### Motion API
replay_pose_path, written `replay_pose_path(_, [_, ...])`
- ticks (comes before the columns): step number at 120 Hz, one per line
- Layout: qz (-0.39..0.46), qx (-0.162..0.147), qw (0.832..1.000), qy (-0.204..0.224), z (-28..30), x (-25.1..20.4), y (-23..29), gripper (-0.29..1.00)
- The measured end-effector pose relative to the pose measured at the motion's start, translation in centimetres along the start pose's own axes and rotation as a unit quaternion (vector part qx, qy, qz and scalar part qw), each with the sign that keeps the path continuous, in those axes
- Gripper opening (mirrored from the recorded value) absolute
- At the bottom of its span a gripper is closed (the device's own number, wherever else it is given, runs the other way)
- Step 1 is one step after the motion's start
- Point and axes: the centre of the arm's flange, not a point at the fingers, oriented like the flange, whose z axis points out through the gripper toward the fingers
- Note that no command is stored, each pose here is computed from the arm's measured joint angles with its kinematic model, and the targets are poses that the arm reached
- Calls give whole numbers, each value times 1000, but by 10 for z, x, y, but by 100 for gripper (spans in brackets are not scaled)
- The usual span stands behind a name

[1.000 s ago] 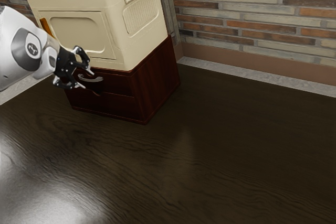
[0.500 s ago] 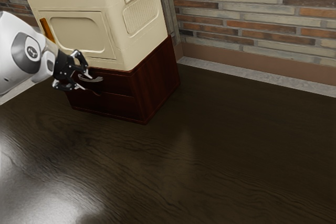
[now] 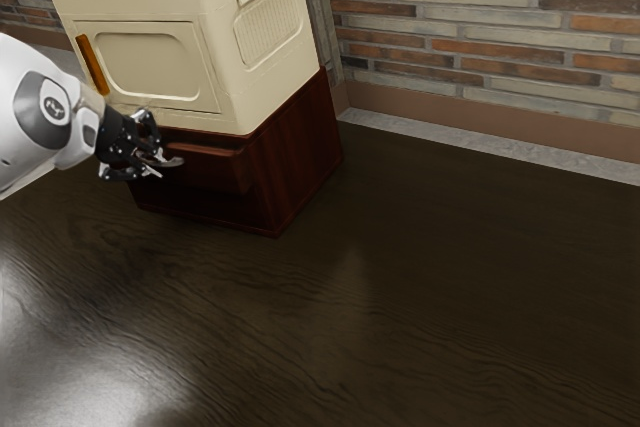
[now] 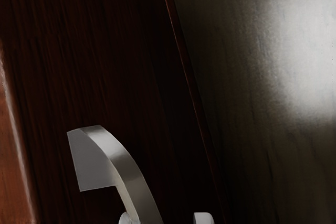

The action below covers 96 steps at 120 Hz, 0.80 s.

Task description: Pull the drawer handle with one arm to open the drawer

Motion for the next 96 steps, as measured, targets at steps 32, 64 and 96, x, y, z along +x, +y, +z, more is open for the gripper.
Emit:
replay_pose_path(32, [-10, -4, 1000, 3, -15, 1, 25, 4])
replay_pose_path(64, [-18, -2, 1000, 10, -37, 13, 54, 3])
replay_pose_path(96, [-22, -1, 1000, 15, -58, 26, 81, 2])
